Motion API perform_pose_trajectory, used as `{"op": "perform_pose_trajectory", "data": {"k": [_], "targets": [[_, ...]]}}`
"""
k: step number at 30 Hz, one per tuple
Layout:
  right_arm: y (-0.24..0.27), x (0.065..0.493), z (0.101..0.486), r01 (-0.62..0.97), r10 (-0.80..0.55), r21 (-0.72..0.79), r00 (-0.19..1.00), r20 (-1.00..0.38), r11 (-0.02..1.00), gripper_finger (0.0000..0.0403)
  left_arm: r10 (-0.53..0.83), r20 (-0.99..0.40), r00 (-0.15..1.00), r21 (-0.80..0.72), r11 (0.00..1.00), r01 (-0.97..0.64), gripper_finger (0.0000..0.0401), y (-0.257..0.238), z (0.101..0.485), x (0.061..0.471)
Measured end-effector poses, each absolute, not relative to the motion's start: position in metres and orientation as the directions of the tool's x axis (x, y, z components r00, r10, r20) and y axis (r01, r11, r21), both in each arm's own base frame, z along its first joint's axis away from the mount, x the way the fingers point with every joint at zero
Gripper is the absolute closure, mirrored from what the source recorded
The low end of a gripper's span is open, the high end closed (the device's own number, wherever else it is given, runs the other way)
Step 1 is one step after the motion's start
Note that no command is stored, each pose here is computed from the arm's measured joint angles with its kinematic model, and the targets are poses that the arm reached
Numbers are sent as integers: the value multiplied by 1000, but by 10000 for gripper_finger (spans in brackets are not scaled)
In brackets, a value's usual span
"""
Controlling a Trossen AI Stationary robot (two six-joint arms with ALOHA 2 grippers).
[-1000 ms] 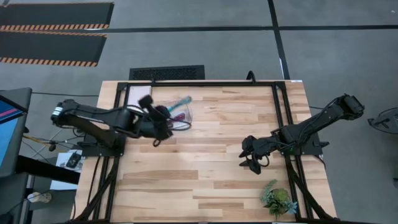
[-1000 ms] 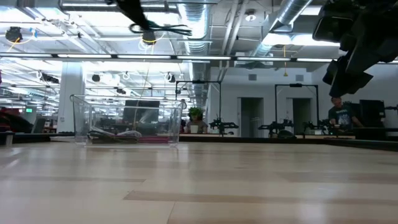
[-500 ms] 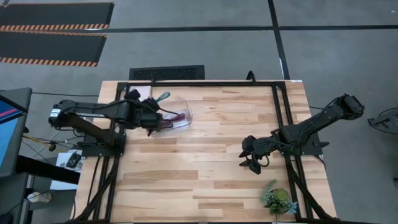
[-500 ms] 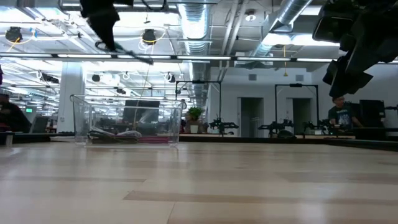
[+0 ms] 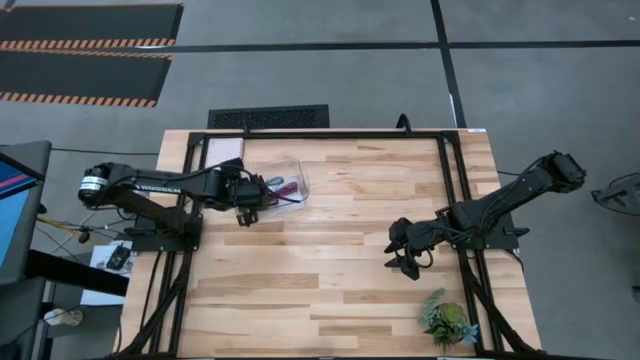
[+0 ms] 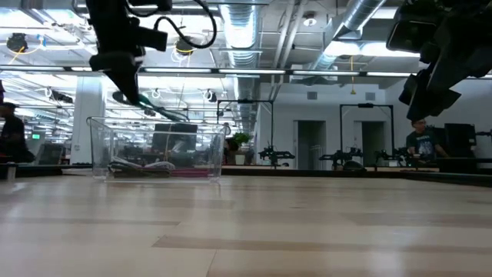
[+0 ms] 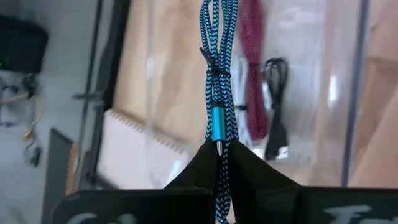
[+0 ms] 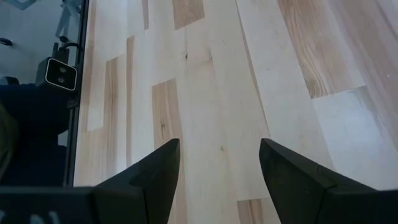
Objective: Pick and place USB-C Cables
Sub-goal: Put the blue usb cable into the transparent bin
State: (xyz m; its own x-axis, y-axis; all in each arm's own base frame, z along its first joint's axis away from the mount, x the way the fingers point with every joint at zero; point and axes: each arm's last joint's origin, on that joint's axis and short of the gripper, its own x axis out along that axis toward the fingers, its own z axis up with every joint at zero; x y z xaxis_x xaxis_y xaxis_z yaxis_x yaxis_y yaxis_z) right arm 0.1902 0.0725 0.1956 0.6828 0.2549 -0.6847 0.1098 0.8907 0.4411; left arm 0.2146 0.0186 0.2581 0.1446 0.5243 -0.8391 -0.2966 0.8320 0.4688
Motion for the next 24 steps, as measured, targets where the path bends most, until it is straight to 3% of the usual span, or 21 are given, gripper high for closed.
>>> {"op": "perform_pose_trajectory", "data": {"k": [5, 12, 16, 24], "targets": [[72, 190, 196, 109, 255, 441, 683, -685, 891, 159, 455, -866, 209, 403, 881, -249, 401, 25, 248, 221], [72, 190, 196, 110, 255, 441, 683, -685, 891, 159, 408, -887, 215, 366, 907, -209, 401, 43, 246, 223], [72, 190, 196, 109, 255, 441, 683, -685, 891, 159, 371, -904, 214, 325, 920, -220, 401, 59, 246, 221], [72, 190, 196, 108, 255, 440, 683, -685, 892, 159, 260, -907, 332, 169, 946, -278, 401, 82, 248, 223]]}}
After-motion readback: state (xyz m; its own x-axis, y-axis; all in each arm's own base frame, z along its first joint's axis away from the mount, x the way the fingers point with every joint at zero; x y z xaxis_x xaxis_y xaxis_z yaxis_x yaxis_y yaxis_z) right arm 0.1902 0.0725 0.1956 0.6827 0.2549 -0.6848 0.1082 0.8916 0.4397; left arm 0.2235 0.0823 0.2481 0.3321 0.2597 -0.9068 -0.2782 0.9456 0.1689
